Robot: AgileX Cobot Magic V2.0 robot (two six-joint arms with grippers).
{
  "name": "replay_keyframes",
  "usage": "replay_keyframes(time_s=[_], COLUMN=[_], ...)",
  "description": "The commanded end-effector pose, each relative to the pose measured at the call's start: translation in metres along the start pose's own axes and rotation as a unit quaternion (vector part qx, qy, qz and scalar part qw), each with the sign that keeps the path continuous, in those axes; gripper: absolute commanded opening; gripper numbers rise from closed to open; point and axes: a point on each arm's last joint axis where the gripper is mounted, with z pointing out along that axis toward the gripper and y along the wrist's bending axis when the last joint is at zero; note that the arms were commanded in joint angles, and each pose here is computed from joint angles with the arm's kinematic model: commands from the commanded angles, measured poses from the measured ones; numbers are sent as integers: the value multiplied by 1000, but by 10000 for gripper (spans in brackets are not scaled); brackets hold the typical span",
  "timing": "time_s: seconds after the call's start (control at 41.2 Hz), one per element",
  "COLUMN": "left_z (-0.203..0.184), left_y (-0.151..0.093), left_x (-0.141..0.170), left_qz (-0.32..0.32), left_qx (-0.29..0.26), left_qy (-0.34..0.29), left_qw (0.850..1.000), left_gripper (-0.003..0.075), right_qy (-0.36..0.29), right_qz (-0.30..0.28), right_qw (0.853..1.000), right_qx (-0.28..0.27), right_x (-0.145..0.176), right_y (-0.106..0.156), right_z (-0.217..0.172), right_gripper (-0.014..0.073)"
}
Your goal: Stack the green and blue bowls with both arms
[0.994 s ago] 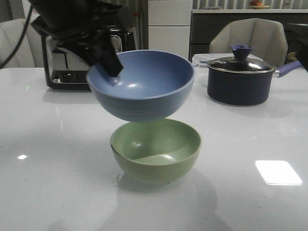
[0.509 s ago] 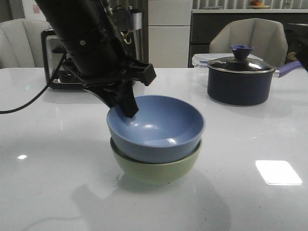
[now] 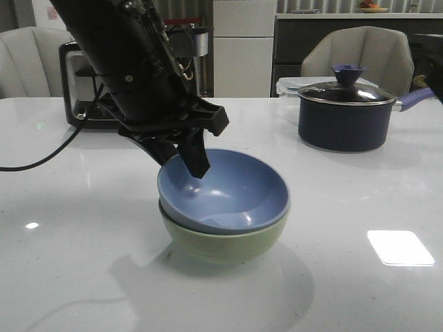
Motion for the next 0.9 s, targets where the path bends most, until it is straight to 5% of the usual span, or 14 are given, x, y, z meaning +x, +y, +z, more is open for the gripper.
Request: replay_keyframes(time_s=[0.0, 0.291, 0.582, 0.873], left_z=[-46, -132, -179, -204], left_y=[-5, -26, -44, -25], left_x=[-21, -7, 64, 132], left_qz=[2, 43, 92, 26], left_qx=[-2, -2, 4, -66], left_qy=[-89, -148, -144, -146], left_qw=[996, 988, 985, 987], left_gripper=[405, 405, 405, 405], right_qy=[-46, -46, -43, -15], right_qz=[-9, -9, -10, -18], right_qw=[999, 999, 999, 999], right_qx=[8, 8, 8, 39], right_x=[-12, -12, -11, -5], right_y=[0, 0, 0, -6], right_z=[-7, -7, -7, -9], right_gripper=[418, 418, 418, 417])
